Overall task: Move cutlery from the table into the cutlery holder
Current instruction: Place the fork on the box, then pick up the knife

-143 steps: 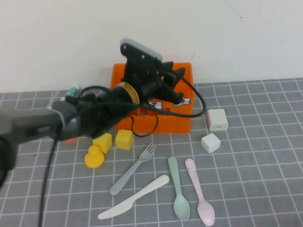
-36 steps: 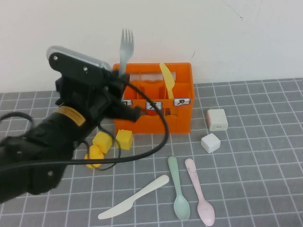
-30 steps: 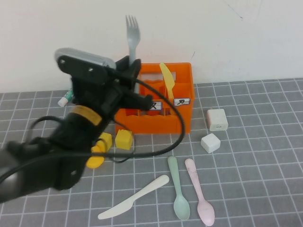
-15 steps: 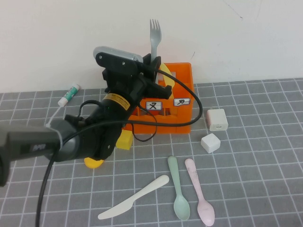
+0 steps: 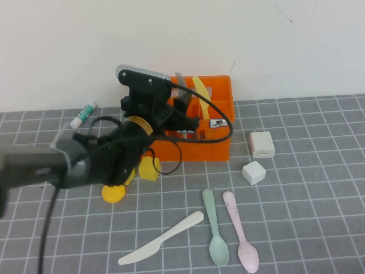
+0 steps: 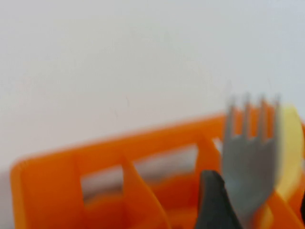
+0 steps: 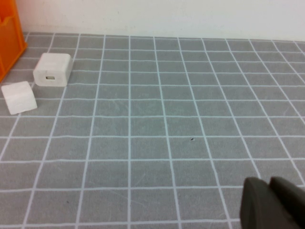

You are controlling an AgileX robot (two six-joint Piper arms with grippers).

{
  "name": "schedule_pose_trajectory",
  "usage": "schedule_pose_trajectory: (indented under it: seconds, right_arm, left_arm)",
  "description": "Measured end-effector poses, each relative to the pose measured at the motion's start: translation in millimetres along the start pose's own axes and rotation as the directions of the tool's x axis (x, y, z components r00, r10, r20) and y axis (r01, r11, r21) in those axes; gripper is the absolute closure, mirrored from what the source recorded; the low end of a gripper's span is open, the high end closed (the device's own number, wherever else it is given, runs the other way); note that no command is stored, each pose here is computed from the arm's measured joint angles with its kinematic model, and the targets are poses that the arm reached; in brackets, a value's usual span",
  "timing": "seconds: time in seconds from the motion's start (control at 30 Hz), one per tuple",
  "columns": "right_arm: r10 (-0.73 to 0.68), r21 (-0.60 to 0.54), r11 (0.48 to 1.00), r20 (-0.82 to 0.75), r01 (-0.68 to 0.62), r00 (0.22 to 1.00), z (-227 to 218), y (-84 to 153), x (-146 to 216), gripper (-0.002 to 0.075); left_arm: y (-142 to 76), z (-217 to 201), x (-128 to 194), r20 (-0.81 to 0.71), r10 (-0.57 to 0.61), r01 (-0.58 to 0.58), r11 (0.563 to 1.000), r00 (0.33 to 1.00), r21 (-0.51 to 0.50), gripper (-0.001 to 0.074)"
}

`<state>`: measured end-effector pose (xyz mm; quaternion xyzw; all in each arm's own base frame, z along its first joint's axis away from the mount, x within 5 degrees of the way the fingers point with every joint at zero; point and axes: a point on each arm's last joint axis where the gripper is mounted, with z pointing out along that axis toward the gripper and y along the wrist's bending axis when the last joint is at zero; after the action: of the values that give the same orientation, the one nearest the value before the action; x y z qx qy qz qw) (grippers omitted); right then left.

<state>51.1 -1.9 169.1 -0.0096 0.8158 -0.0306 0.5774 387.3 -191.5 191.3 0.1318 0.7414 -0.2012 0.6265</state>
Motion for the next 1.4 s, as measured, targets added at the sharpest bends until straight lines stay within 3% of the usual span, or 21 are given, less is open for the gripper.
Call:
schedule_pose_trajectory:
  seconds: [0.13, 0.27, 0.37, 0.47, 0.6, 0.7, 0.83, 0.93, 1.07, 1.2, 1.3, 1.4]
  right_arm:
    - [0.0, 0.0, 1.0, 0.0, 0.0, 1.0, 0, 0, 0, 0.0696]
    - [0.0, 0.0, 1.0, 0.0, 0.0, 1.0, 0, 0, 0, 0.0696]
    - [0.0, 0.0, 1.0, 0.0, 0.0, 1.0, 0, 0, 0, 0.0696]
    - [0.0, 0.0, 1.0, 0.0, 0.0, 1.0, 0, 0, 0, 0.0696]
    - [0.0, 0.0, 1.0, 0.0, 0.0, 1.0, 0, 0, 0, 0.0696]
    - [0.0, 0.0, 1.0, 0.0, 0.0, 1.0, 0, 0, 0, 0.0696]
    - [0.0, 0.0, 1.0, 0.0, 0.0, 1.0, 0, 0, 0, 0.0696]
    - [0.0, 0.0, 1.0, 0.0, 0.0, 1.0, 0, 0, 0, 0.0696]
    - [0.0, 0.0, 1.0, 0.0, 0.0, 1.0, 0, 0, 0, 0.0696]
    - [0.0, 0.0, 1.0, 0.0, 0.0, 1.0, 0, 0, 0, 0.0696]
    - [0.0, 0.0, 1.0, 0.0, 0.0, 1.0, 0, 0, 0, 0.0696]
    - [0.0, 0.0, 1.0, 0.0, 0.0, 1.0, 0, 0, 0, 0.0696]
  left_arm:
    - [-7, -19, -22, -0.179, 0.076, -0.071, 0.997, 0.981, 0.031, 0.0388]
    - [-6, -55, -58, -0.336, 0.091, -0.11, 0.993, 0.937, -0.036, 0.0462]
    - [-4, -91, -80, -0.473, 0.116, -0.193, 0.974, 0.874, -0.118, 0.0533]
    - [-9, -120, -88, -0.61, 0.168, -0.298, 0.947, 0.774, -0.117, 0.0561]
    - [-26, -142, -78, -0.764, 0.251, -0.339, 0.94, 0.595, 0.045, 0.0571]
    - [-43, -149, -61, -0.833, 0.316, -0.234, 0.944, 0.454, 0.231, 0.0574]
    - [-57, -151, -39, -0.826, 0.473, -0.103, 0.879, 0.305, 0.465, 0.0577]
    - [-58, -143, -30, -0.792, 0.538, -0.112, 0.841, 0.29, 0.53, 0.0578]
    - [-53, -118, -19, -0.751, 0.542, -0.212, 0.84, 0.377, 0.5, 0.0566]
    - [-57, -97, -3, -0.719, 0.561, -0.269, 0.828, 0.411, 0.493, 0.0468]
    - [-63, -88, 20, -0.729, 0.573, -0.254, 0.82, 0.374, 0.513, 0.0382]
    - [-67, -80, 42, -0.751, 0.563, -0.234, 0.826, 0.346, 0.512, 0.0347]
